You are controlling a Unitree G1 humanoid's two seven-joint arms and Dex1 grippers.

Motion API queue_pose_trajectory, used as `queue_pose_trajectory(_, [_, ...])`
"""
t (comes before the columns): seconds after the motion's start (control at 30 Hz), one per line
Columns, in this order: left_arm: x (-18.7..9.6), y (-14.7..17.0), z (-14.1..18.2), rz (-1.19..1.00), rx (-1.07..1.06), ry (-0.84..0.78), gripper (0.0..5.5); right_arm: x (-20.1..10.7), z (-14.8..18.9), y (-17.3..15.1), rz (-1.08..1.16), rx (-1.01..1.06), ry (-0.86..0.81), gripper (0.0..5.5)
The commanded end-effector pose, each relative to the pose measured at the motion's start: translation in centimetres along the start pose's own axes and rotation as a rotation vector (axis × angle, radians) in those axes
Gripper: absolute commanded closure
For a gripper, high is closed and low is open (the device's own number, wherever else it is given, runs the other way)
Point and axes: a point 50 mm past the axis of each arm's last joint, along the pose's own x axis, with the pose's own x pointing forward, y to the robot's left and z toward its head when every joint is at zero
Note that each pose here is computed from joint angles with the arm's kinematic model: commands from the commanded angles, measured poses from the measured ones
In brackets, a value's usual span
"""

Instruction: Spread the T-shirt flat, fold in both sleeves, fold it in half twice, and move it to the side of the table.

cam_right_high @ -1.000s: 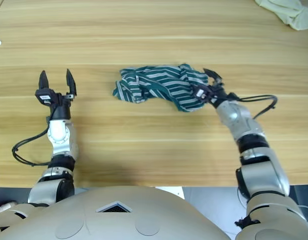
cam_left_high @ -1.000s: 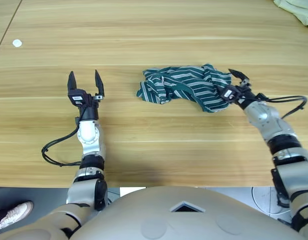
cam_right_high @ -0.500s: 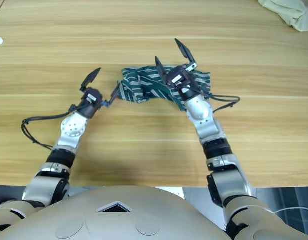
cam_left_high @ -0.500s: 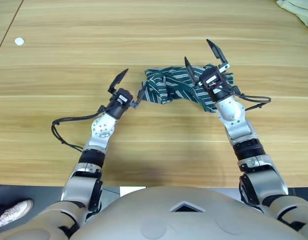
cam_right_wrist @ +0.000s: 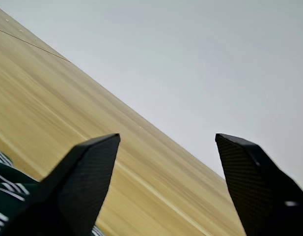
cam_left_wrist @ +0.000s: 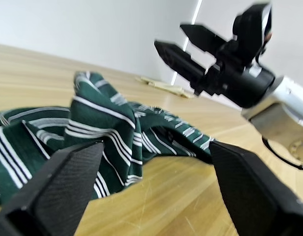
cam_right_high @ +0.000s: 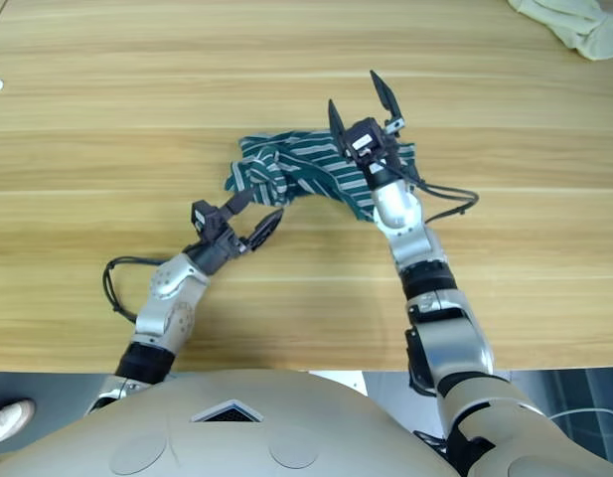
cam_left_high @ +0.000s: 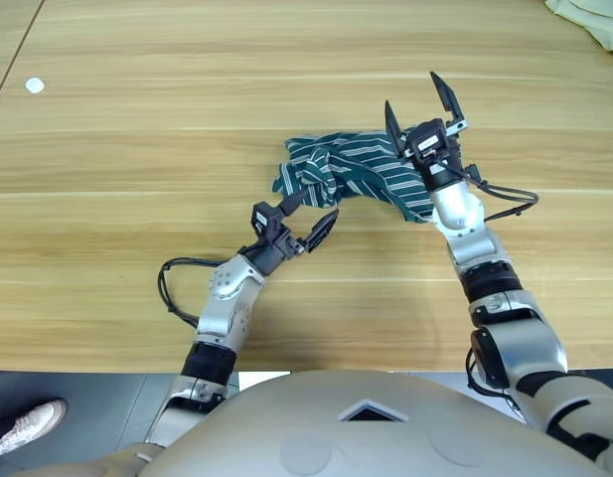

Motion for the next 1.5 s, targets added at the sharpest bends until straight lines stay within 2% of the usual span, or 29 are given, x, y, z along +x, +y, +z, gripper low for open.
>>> queue_pose_trajectory(0.03, [1.4,1.1,-0.1,0.085,0.056,0.059,1.52,0.7,0.2,-0.5,-0.022,-0.011,-0.019,1.90])
queue_pose_trajectory(0.37, [2.2,-0.1,-1.1,0.098,0.051,0.105,1.52,0.7,-0.3,-0.3,-0.026,-0.007,-0.001,1.90])
queue_pose_trajectory(0.5, [1.9,-0.3,-1.3,0.104,0.059,0.106,2.20,0.7,-0.6,-0.2,-0.025,-0.012,0.018,1.90])
queue_pose_trajectory(0.73, [3.0,0.6,-1.0,0.208,0.057,0.095,3.49,0.5,-1.3,0.2,-0.021,-0.017,0.053,1.90])
queue_pose_trajectory(1.1, [3.5,0.2,-0.7,0.190,0.074,0.062,5.48,0.3,-1.9,1.1,-0.002,-0.006,0.093,1.90])
queue_pose_trajectory(1.23, [2.7,0.3,-0.4,0.163,0.047,0.018,5.48,0.2,-2.1,1.2,-0.002,-0.004,0.100,1.90])
queue_pose_trajectory(1.37, [0.2,0.5,1.8,0.058,0.062,-0.126,5.48,0.0,-2.2,1.0,0.006,-0.011,0.099,1.90])
queue_pose_trajectory(1.5, [-3.6,3.5,4.7,0.032,0.340,-0.156,5.48,0.0,-2.4,0.3,0.002,-0.036,0.104,1.90])
